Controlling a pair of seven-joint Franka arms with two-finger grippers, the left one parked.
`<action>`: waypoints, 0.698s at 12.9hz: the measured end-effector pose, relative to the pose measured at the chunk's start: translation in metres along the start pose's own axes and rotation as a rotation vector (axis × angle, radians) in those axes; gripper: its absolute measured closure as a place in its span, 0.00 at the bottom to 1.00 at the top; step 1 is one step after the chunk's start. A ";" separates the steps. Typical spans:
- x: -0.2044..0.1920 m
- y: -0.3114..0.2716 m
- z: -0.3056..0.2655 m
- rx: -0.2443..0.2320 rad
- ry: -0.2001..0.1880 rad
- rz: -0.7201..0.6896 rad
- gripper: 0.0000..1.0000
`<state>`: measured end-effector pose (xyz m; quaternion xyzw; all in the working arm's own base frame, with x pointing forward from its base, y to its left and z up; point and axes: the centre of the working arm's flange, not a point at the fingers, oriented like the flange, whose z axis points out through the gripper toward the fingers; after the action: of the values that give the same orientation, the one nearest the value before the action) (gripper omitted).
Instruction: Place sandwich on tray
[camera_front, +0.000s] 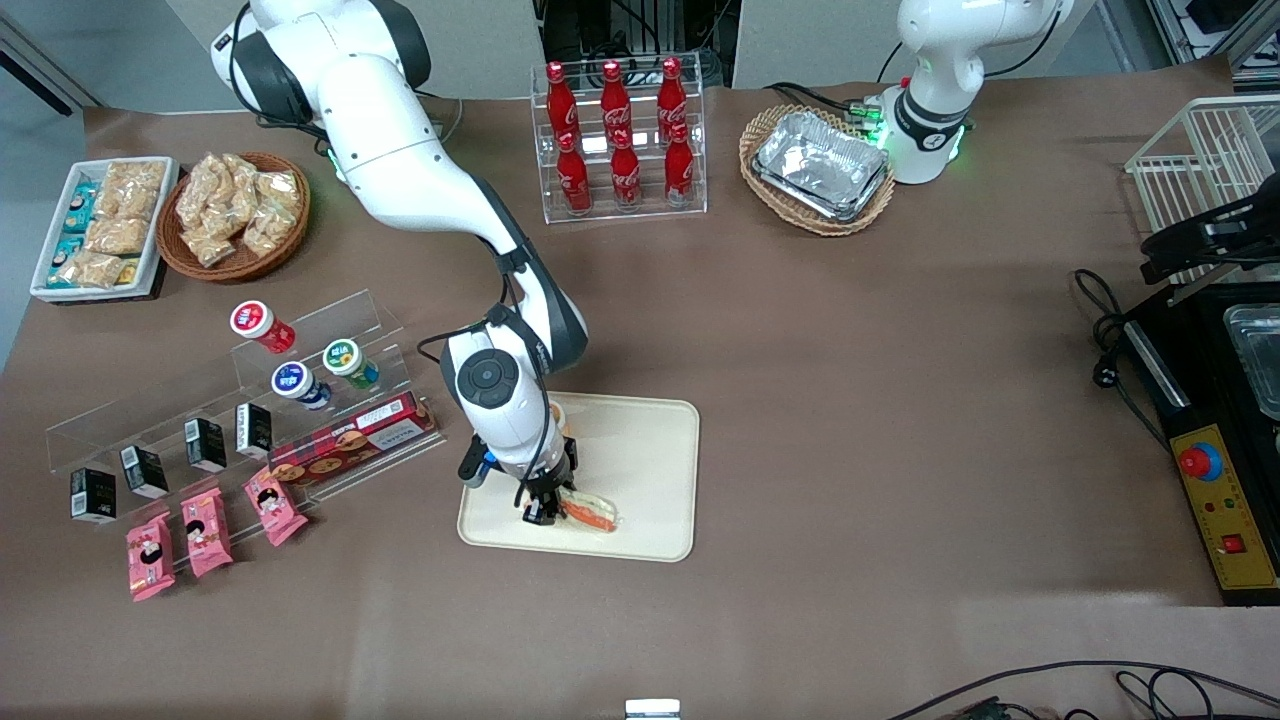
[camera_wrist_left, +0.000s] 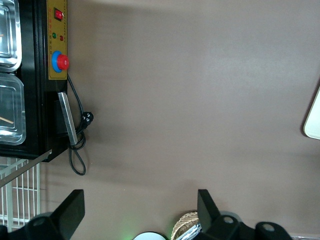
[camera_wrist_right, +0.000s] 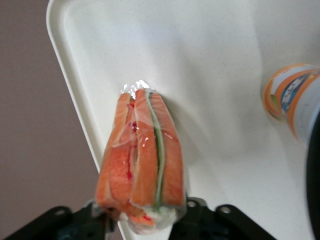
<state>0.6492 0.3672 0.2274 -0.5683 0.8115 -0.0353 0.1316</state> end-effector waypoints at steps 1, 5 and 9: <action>-0.001 0.000 -0.001 0.003 -0.003 0.000 0.39; -0.010 -0.005 -0.011 0.021 -0.027 -0.004 0.00; -0.027 -0.006 -0.046 0.008 -0.044 -0.015 0.00</action>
<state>0.6517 0.3866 0.2773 -0.5743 0.8040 -0.0268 0.1516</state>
